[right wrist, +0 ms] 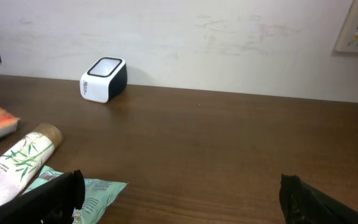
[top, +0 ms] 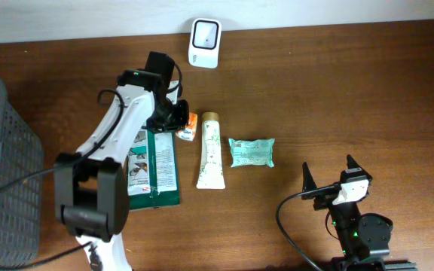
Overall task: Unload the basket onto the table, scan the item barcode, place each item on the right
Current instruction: 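Place the orange box between the green bag and white tube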
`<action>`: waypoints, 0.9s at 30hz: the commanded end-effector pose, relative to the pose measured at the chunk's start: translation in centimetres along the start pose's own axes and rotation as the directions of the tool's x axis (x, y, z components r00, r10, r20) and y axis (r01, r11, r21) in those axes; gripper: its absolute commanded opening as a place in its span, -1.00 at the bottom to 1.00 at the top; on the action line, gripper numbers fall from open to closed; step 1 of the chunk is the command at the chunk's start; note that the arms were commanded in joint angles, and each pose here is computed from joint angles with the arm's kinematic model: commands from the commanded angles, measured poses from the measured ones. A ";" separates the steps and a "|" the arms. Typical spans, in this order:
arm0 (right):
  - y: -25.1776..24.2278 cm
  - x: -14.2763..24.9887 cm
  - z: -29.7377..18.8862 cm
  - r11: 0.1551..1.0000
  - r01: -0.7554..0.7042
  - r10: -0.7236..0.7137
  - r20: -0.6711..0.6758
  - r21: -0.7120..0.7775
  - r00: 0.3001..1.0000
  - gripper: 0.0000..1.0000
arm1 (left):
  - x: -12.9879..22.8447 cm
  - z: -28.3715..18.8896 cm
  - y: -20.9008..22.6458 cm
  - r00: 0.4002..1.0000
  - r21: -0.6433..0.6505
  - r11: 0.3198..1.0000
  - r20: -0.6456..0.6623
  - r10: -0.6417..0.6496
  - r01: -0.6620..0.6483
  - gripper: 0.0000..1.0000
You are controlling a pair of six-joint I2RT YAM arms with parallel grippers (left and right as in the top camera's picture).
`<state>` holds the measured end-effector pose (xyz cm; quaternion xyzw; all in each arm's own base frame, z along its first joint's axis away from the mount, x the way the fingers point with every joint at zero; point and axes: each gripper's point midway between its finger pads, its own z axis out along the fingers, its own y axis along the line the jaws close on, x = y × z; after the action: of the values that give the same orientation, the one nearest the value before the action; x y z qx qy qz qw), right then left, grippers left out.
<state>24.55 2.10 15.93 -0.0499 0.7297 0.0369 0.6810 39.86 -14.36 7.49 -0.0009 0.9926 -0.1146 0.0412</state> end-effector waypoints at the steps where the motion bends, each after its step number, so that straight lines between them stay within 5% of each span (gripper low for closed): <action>1: 0.3 0.3 0.0 1.000 -0.004 0.004 -0.006 -0.015 1.000 0.97 | 0.6 2.2 1.3 0.988 -0.060 0.987 -0.042 -0.151 0.148 -1.00; 2: 0.3 0.3 0.0 1.000 -0.004 0.004 -0.006 -0.015 1.000 0.97 | 1.1 2.6 0.9 0.984 -0.040 0.985 -0.063 -0.168 0.166 -0.95; 3: 0.3 0.3 0.0 1.000 -0.004 0.004 -0.006 -0.015 1.000 0.97 | 1.4 2.8 0.4 0.982 -0.013 0.985 -0.087 -0.170 0.169 -0.04; 5: 0.3 0.3 0.0 1.000 -0.004 0.004 -0.006 -0.015 1.000 0.97 | 2.2 2.8 -0.3 0.976 0.025 0.984 -0.130 -0.174 0.179 0.34; 8: 0.3 0.3 0.0 1.000 -0.004 0.004 -0.006 -0.015 1.000 0.97 | 2.2 2.7 0.2 0.975 0.000 0.983 -0.127 -0.180 0.182 0.48; 12: 0.3 0.3 0.0 1.000 -0.004 0.004 -0.006 -0.015 1.000 0.97 | 0.8 0.6 -0.6 0.984 0.026 0.986 -0.073 -0.165 0.167 0.43; 17: 0.3 0.3 0.0 1.000 -0.004 0.004 -0.006 -0.015 1.000 0.97 | -2.8 -12.2 1.3 0.957 -0.087 0.989 0.275 -0.095 0.123 0.36; 22: 0.3 0.3 0.0 1.000 -0.004 0.004 -0.006 -0.014 1.000 0.97 | -1.1 -26.0 8.9 0.785 -0.190 0.923 0.597 -0.161 0.334 0.43; 26: 0.3 0.3 0.0 1.000 -0.004 0.004 -0.006 -0.015 1.000 0.97 | 3.4 -33.7 18.6 0.588 -0.176 0.770 0.752 -0.297 0.613 0.75; 27: 0.3 0.3 0.0 1.000 -0.004 0.004 -0.006 -0.014 1.000 0.97 | 5.2 -34.9 22.5 0.500 -0.146 0.671 0.782 -0.372 0.727 0.75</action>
<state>24.55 2.11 15.93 -0.0499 0.7297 0.0371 0.6810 34.93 7.92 35.61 -0.2740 0.8833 0.0559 0.3763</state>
